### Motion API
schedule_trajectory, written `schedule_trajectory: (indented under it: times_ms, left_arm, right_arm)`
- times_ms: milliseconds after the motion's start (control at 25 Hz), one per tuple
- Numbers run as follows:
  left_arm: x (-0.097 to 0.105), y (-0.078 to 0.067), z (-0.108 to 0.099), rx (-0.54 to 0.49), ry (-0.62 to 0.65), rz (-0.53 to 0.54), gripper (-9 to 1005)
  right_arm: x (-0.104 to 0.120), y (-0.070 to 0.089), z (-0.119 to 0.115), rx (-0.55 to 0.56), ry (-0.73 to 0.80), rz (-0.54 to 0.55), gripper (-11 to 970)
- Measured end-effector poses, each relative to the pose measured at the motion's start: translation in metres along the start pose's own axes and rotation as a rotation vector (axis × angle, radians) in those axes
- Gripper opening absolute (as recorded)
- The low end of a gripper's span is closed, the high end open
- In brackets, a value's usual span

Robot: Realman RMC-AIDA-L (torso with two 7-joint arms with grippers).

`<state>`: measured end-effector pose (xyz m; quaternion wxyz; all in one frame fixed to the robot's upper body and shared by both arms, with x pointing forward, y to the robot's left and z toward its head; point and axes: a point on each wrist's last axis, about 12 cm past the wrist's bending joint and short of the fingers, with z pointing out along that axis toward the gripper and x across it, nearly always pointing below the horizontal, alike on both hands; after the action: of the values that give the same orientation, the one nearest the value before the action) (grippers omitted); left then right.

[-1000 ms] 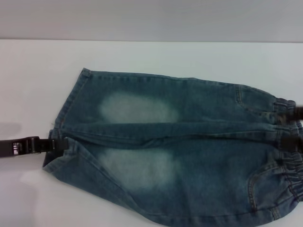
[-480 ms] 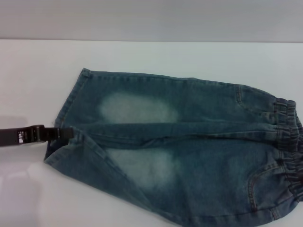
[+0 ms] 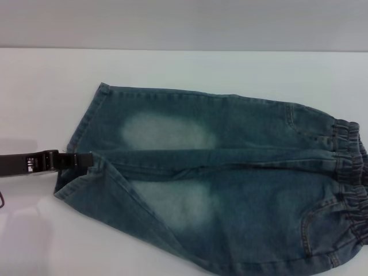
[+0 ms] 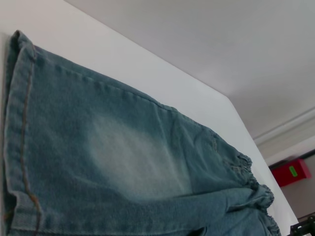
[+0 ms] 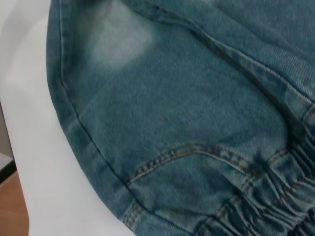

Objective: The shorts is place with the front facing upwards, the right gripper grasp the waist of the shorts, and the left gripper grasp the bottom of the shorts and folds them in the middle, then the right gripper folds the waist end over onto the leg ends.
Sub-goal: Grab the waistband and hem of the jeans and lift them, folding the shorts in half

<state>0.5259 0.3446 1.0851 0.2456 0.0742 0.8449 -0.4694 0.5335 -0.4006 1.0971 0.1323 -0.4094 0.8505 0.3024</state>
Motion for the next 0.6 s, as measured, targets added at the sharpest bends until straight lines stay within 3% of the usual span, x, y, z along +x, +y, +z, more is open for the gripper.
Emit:
schedule_trajectory:
  times_ms: [600]
  left_arm:
    - [-0.0010, -0.0012, 0.0039, 0.011, 0.000, -0.004, 19]
  right_arm:
    - [0.0010, -0.0001, 0.0078, 0.001, 0.039, -0.006, 677]
